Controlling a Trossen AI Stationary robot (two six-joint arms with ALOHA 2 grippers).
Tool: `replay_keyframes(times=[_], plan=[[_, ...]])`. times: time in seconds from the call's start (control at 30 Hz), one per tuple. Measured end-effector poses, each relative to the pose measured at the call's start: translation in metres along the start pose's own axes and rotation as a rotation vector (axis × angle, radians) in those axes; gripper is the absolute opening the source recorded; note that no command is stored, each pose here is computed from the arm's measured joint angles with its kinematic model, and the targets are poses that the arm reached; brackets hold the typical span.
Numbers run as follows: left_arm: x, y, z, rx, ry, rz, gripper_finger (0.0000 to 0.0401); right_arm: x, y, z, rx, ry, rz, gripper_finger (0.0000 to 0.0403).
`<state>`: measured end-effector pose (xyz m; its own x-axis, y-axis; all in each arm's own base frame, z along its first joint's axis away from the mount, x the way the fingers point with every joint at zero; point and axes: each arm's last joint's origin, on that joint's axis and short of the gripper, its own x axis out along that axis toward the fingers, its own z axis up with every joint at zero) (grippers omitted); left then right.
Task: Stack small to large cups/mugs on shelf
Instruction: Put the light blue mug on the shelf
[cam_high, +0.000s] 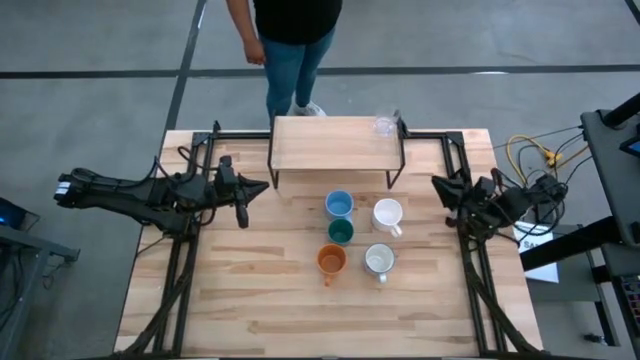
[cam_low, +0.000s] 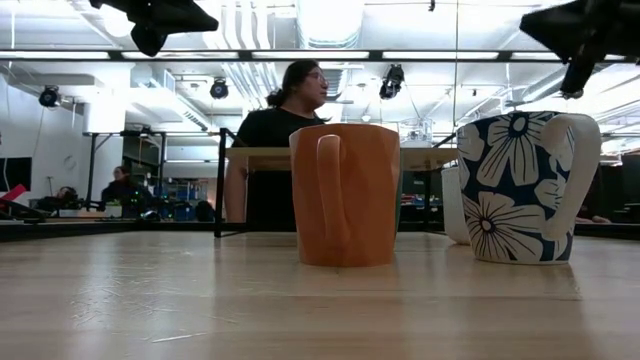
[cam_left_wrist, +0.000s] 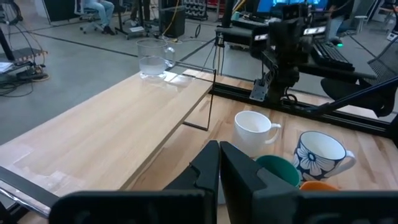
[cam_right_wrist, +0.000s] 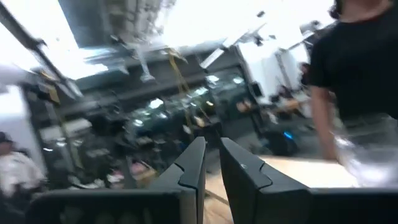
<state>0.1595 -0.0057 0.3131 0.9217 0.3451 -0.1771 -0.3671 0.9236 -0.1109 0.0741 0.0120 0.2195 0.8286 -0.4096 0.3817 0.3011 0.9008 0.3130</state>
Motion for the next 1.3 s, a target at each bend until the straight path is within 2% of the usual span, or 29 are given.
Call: replay_keyframes(times=[0.23,0.43,0.6,0.7,0.83,0.93,1.07,1.2,1.3], plan=[[0.001,-0.001,0.003,-0.016,-0.032,-0.007,0.0,-0.001,0.006,0.0,0.085,-0.028,0.211,0.0043],[0.001,-0.004,0.008,-0.037,-0.066,-0.069,0.0,-0.004,0.012,-0.013,0.165,0.084,0.43,0.0043],[0.008,-0.012,0.008,-0.038,-0.053,-0.213,0.0,-0.006,0.014,-0.018,0.204,0.15,0.5,0.0043],[0.019,-0.021,0.011,-0.001,0.058,-0.286,0.0,-0.006,0.014,-0.018,0.216,0.158,0.497,0.0043],[0.036,-0.033,0.023,0.135,0.267,-0.266,0.0,-0.006,0.014,-0.019,0.224,0.163,0.495,0.0043],[0.049,-0.038,0.038,0.276,0.381,-0.202,0.0,-0.006,0.014,-0.019,0.224,0.162,0.496,0.0043],[0.066,-0.034,0.053,0.401,0.54,-0.114,0.0,-0.006,0.014,-0.019,0.25,0.169,0.494,0.0043],[0.089,-0.032,0.054,0.599,0.707,-0.128,0.0,-0.006,0.014,-0.019,0.269,0.175,0.493,0.0043],[0.109,-0.034,0.054,0.687,0.787,-0.149,0.0003,-0.006,0.014,-0.019,0.285,0.179,0.491,0.0043]])
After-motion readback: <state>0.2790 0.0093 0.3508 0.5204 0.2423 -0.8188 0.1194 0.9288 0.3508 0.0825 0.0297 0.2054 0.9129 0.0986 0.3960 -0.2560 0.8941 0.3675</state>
